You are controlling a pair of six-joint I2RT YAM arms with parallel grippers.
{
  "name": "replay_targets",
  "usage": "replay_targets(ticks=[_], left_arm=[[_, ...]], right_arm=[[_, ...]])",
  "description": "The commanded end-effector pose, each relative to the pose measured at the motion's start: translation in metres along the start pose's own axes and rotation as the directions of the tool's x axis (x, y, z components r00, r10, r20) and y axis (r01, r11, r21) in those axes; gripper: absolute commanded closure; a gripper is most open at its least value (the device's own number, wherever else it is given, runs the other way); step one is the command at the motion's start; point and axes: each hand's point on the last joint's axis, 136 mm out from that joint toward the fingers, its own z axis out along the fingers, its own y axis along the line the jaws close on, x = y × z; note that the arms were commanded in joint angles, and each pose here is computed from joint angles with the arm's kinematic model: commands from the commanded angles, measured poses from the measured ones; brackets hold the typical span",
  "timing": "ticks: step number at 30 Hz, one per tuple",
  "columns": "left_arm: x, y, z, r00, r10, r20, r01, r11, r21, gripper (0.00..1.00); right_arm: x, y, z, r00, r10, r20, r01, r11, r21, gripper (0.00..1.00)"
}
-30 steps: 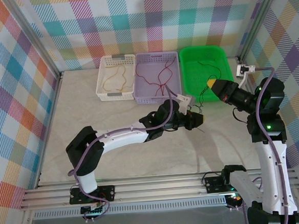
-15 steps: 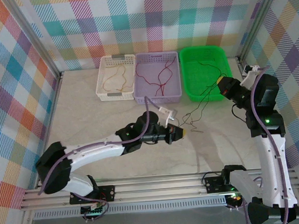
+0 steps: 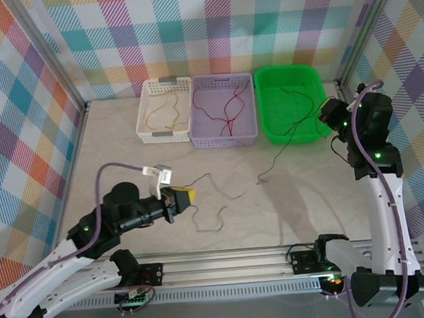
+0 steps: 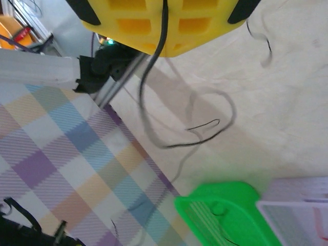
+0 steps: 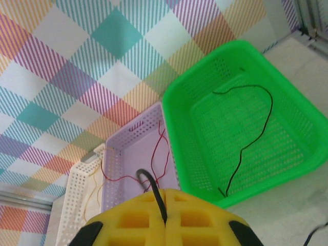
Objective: Untangle the cables
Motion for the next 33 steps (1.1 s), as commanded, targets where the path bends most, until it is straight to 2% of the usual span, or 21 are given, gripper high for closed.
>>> replay_targets(ticks=[1, 7, 10, 15, 21, 26, 33], left_arm=[[0.007, 0.023, -0.018, 0.998, 0.034, -0.051, -0.04, 0.991, -0.128, 1.0], [-0.026, 0.023, -0.051, 0.993, 0.111, 0.033, -0.101, 0.97, -0.22, 1.0], [-0.036, 0.018, -0.055, 0.99, 0.128, 0.055, -0.112, 0.968, -0.223, 1.0], [-0.032, 0.017, -0.037, 0.993, 0.12, 0.014, -0.115, 0.972, -0.203, 1.0], [-0.028, 0.022, -0.022, 0.993, 0.116, -0.009, -0.116, 0.97, -0.212, 1.0], [-0.025, 0.024, -0.009, 0.993, 0.112, -0.028, -0.116, 0.971, -0.211, 1.0], [-0.024, 0.028, 0.003, 0.992, 0.115, -0.044, -0.122, 0.968, -0.22, 1.0]], right_arm=[[-0.014, 0.011, -0.006, 0.999, -0.041, 0.033, 0.042, 0.999, -0.023, 1.0], [-0.033, 0.027, -0.006, 0.997, -0.07, 0.038, 0.071, 0.997, -0.034, 1.0], [-0.038, 0.048, -0.004, 0.997, -0.074, 0.02, 0.076, 0.99, -0.12, 1.0], [-0.052, 0.085, 0.005, 0.996, -0.084, -0.027, 0.075, 0.966, -0.249, 1.0], [-0.087, 0.112, 0.005, 0.991, -0.131, 0.026, 0.133, 0.951, -0.278, 1.0], [-0.108, 0.127, 0.02, 0.988, -0.142, 0.055, 0.152, 0.943, -0.297, 1.0], [-0.114, 0.148, 0.056, 0.982, -0.18, 0.05, 0.187, 0.926, -0.327, 1.0]])
